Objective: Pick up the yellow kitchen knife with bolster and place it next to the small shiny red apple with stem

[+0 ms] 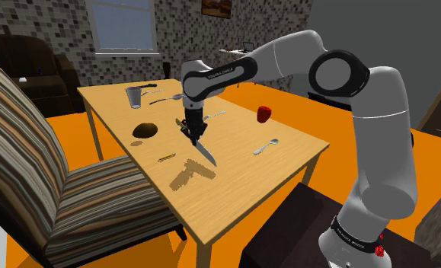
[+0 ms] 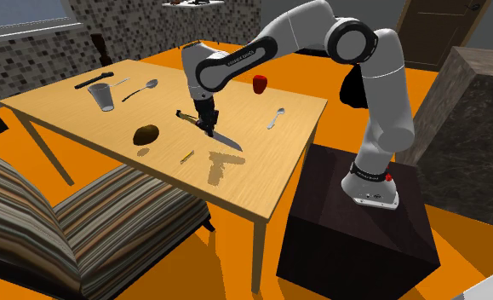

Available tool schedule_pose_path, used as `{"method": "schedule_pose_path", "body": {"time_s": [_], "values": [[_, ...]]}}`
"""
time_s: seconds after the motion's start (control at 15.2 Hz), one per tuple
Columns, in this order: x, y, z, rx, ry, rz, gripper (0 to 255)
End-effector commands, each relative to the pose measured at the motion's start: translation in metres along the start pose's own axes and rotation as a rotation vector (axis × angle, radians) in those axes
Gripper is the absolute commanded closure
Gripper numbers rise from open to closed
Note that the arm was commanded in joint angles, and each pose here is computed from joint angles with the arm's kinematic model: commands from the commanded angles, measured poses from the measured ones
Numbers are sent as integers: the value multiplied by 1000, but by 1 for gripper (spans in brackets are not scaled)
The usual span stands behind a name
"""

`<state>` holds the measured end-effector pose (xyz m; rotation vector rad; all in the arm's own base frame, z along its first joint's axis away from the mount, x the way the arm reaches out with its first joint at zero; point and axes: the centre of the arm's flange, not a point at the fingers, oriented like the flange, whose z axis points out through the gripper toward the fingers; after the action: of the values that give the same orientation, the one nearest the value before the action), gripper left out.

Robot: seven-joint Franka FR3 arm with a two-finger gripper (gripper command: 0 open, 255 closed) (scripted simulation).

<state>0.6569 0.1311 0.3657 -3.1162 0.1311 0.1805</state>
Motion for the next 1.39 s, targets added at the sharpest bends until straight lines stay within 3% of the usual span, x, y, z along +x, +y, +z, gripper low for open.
{"method": "schedule_pose_path", "body": {"time_s": [0.0, 1.32], "values": [[-2, -1, -10, 0, 0, 0, 255], [-14, -2, -115, 0, 0, 0, 255]]}}
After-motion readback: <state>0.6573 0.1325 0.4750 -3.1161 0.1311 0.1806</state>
